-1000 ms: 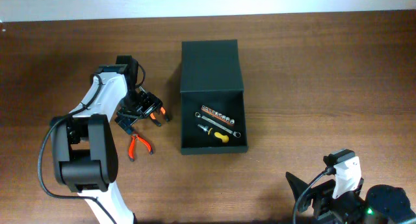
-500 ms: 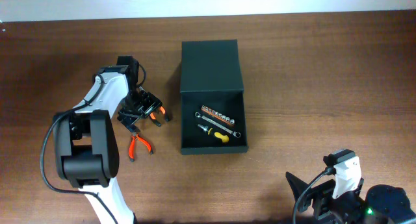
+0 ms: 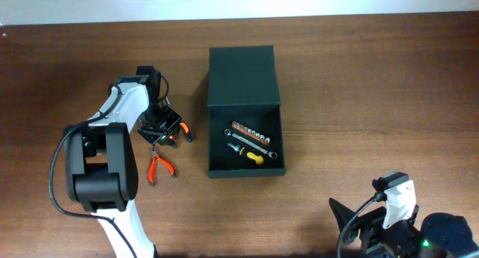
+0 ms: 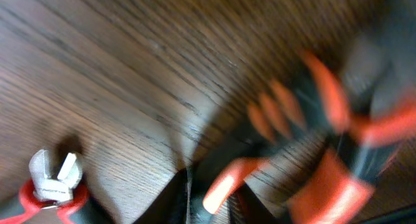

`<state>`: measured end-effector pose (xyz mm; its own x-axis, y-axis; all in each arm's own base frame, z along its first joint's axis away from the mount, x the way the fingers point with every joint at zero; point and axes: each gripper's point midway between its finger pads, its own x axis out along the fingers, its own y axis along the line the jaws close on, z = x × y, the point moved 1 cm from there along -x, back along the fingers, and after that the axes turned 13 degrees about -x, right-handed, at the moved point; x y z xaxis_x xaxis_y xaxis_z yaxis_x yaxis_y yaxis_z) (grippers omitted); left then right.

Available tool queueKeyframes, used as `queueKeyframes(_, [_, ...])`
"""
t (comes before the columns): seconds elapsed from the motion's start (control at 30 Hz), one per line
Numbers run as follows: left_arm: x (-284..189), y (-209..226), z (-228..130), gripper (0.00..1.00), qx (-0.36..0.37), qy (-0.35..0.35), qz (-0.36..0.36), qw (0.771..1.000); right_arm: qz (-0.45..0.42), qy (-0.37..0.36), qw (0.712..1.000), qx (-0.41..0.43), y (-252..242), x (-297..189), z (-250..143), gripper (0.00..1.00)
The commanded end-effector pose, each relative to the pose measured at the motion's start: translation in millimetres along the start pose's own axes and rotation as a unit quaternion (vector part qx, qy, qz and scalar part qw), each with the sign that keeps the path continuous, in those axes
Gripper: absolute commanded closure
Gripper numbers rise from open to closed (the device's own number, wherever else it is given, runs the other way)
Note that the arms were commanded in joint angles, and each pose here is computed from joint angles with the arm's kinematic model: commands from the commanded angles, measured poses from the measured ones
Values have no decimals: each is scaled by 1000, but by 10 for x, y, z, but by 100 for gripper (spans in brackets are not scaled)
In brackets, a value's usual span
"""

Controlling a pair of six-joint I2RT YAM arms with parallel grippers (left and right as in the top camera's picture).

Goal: Pack container
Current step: 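Reach left gripper to the orange needle-nose pliers and grasp them, then carry the pliers over the box and release them inside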

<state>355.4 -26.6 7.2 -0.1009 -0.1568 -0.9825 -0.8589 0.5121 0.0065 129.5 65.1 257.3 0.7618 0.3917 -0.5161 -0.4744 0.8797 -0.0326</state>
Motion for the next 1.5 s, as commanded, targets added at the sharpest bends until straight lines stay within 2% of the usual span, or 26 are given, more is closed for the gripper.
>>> queueKeyframes(0.0, [96,-5,30,86,-2,6,6,1000,-10,-4,1000,6,-28,-13,6,1])
queueKeyframes(0.1, [73,-38,45,92,-1,2,0,1000,-10,-4,1000,6,-28,-13,6,1])
queueKeyframes(0.3, [-183,-227,127,96,6,-25,-40,999,-10,-4,1000,6,-28,-13,6,1])
queueKeyframes(0.53, [-767,-419,205,97,18,-86,-105,991,-10,-4,1000,6,-28,-13,6,1])
queueKeyframes(0.7, [-1226,-482,42,98,38,-117,-155,980,-10,-4,1000,6,-28,-13,6,1])
queueKeyframes(0.93, [-1695,-672,-727,98,102,-135,-218,961,-10,-4,1000,6,-28,-13,6,1])
queueKeyframes(1.23, [-1502,-847,-1834,98,113,-82,-221,965,-10,-4,1000,6,-28,-13,6,1])
queueKeyframes(1.47, [-1368,-834,-2287,98,127,-70,-212,967,-10,-4,1000,6,-28,-13,6,1])
